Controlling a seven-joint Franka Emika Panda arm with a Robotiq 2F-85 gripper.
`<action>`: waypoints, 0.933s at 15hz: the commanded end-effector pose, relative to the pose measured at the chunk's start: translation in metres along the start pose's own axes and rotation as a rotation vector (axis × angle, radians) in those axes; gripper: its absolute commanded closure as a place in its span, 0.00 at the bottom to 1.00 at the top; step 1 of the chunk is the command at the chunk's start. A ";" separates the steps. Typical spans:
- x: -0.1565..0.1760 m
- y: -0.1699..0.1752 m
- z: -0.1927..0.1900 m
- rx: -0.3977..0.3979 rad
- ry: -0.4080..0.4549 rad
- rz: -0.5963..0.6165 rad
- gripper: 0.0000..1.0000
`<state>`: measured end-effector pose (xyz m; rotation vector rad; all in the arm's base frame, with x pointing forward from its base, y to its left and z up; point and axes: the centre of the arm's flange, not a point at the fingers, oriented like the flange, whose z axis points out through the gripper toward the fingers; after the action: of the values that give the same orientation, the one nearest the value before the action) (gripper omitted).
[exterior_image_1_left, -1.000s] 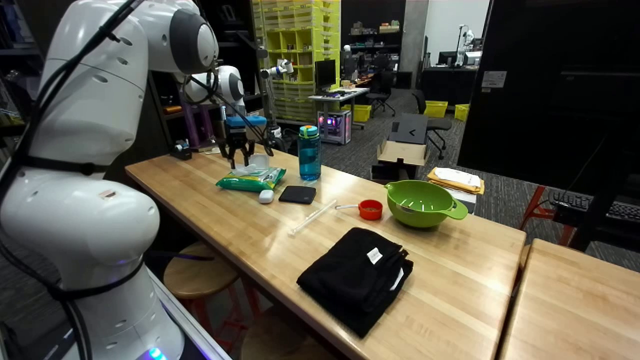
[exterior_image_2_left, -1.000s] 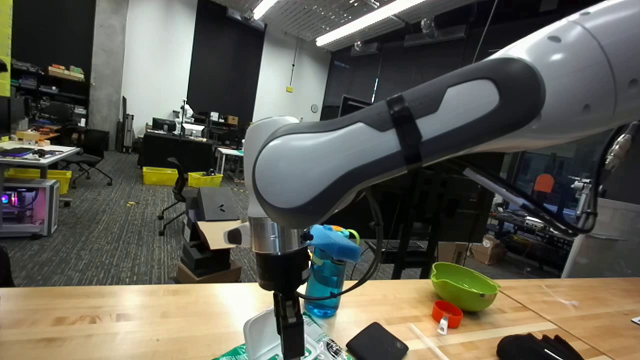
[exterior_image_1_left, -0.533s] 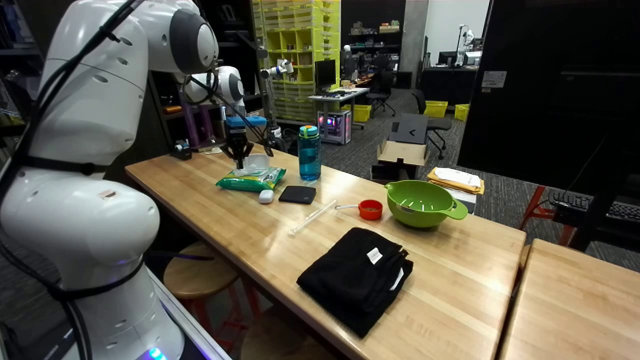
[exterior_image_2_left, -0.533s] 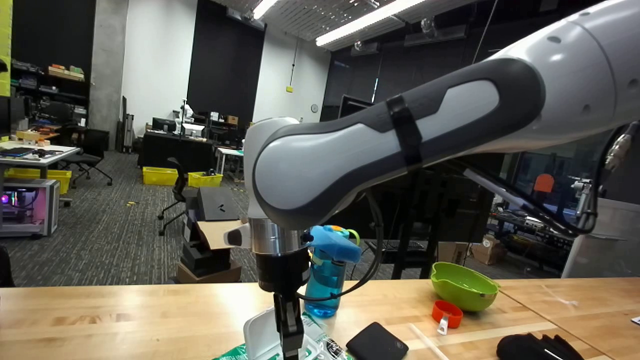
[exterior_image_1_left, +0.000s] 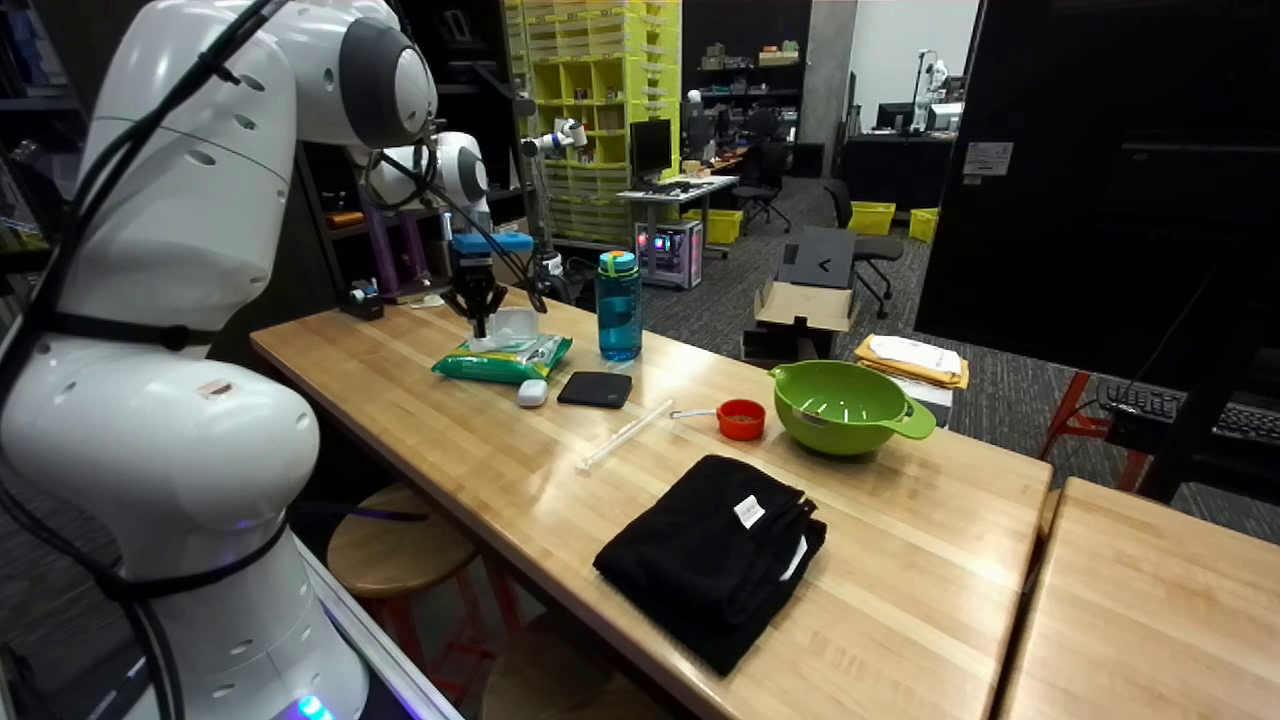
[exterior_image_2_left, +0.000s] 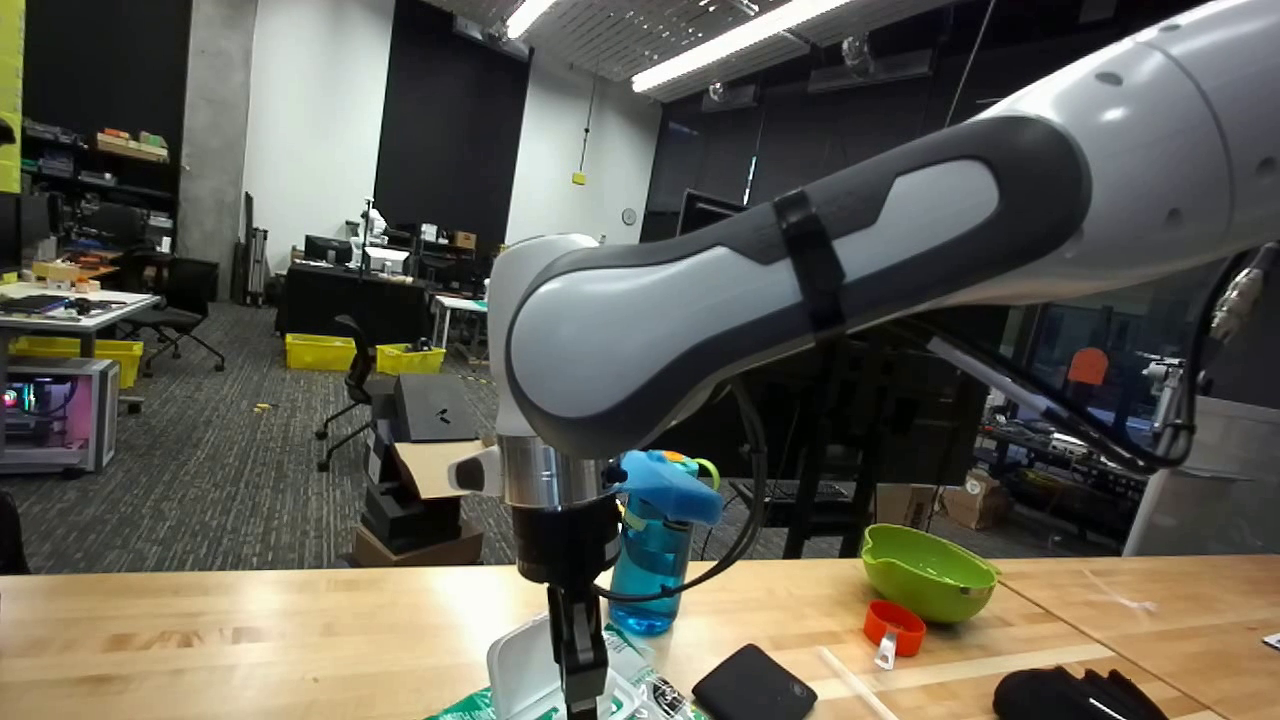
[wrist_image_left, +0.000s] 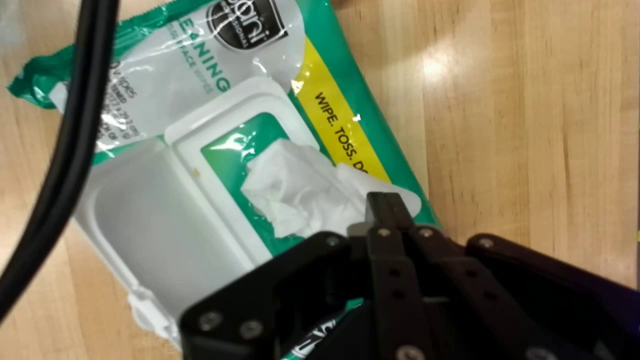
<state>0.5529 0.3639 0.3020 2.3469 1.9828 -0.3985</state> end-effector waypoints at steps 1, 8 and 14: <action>-0.006 -0.011 -0.018 -0.022 0.000 -0.009 1.00; -0.005 -0.013 -0.036 -0.049 0.014 0.000 1.00; -0.005 -0.015 -0.032 -0.055 0.031 -0.079 0.51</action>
<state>0.5524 0.3696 0.3300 2.3217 2.0063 -0.3282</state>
